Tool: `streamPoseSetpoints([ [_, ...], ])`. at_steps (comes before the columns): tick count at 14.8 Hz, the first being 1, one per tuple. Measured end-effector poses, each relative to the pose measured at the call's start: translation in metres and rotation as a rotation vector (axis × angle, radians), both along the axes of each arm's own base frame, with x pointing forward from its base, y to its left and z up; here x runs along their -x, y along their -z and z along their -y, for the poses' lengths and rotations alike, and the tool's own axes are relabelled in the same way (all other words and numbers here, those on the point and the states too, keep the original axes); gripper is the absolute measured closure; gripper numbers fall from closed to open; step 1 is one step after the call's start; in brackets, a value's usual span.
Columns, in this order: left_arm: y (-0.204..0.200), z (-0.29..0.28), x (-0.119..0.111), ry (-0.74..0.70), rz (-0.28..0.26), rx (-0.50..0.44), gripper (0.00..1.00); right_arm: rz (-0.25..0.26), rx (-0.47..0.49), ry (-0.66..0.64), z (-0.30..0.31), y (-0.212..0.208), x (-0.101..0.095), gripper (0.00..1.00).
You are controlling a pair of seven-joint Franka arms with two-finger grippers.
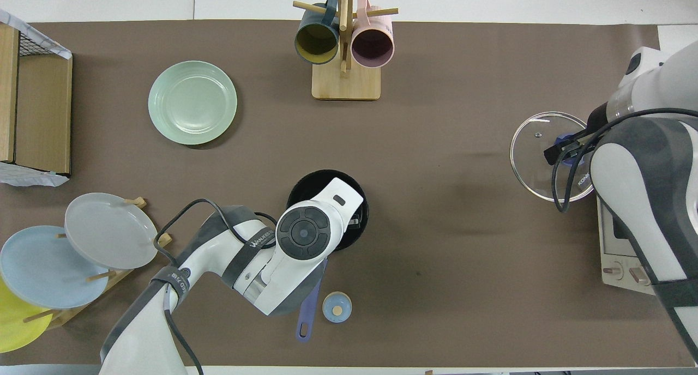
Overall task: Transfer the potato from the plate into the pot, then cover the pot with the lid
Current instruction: 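Release the potato into the saucepan while the right gripper lifts the lid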
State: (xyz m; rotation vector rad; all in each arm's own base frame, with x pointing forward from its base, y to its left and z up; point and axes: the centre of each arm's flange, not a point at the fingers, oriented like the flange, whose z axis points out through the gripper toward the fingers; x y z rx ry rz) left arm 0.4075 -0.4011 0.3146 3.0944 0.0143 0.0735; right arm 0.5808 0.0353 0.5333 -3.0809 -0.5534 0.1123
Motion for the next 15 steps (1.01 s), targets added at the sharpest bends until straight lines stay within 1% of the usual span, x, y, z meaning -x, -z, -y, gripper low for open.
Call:
streamPoseSetpoints([
  [2, 0.0, 0.0, 0.0, 0.002, 0.001, -0.001, 0.33, -0.001, 0.0, 0.005, -0.001, 0.001, 0.0, 0.34],
  [3, 0.0, 0.001, 0.001, 0.004, 0.001, -0.002, 0.28, -0.002, 0.001, 0.008, -0.004, 0.001, 0.0, 0.34],
  [4, -0.002, 0.003, 0.001, 0.007, 0.004, 0.001, 0.16, -0.002, 0.002, 0.01, -0.009, 0.001, 0.0, 0.34],
  [5, -0.007, 0.004, -0.003, 0.004, 0.005, 0.0, 0.08, -0.001, 0.002, 0.01, -0.013, 0.001, 0.0, 0.34],
  [6, -0.015, 0.002, -0.005, -0.001, -0.01, -0.017, 0.0, 0.0, 0.002, 0.009, -0.015, 0.001, 0.0, 0.34],
  [7, -0.027, 0.0, -0.01, -0.009, -0.023, -0.032, 0.0, 0.0, 0.002, 0.008, -0.016, 0.0, 0.0, 0.34],
  [9, -0.068, -0.009, -0.028, -0.033, -0.028, -0.041, 0.0, 0.001, 0.002, 0.008, -0.016, 0.0, 0.0, 0.34],
  [11, -0.124, -0.033, -0.053, -0.057, -0.024, -0.038, 0.0, 0.002, 0.002, 0.008, -0.016, -0.001, 0.0, 0.34],
  [13, -0.182, -0.071, -0.08, -0.066, -0.028, -0.018, 0.0, 0.002, 0.003, 0.024, -0.018, -0.001, 0.0, 0.34],
  [15, -0.23, -0.121, -0.102, -0.048, -0.033, -0.013, 0.0, 0.003, 0.001, 0.048, -0.035, -0.001, 0.002, 0.34],
])
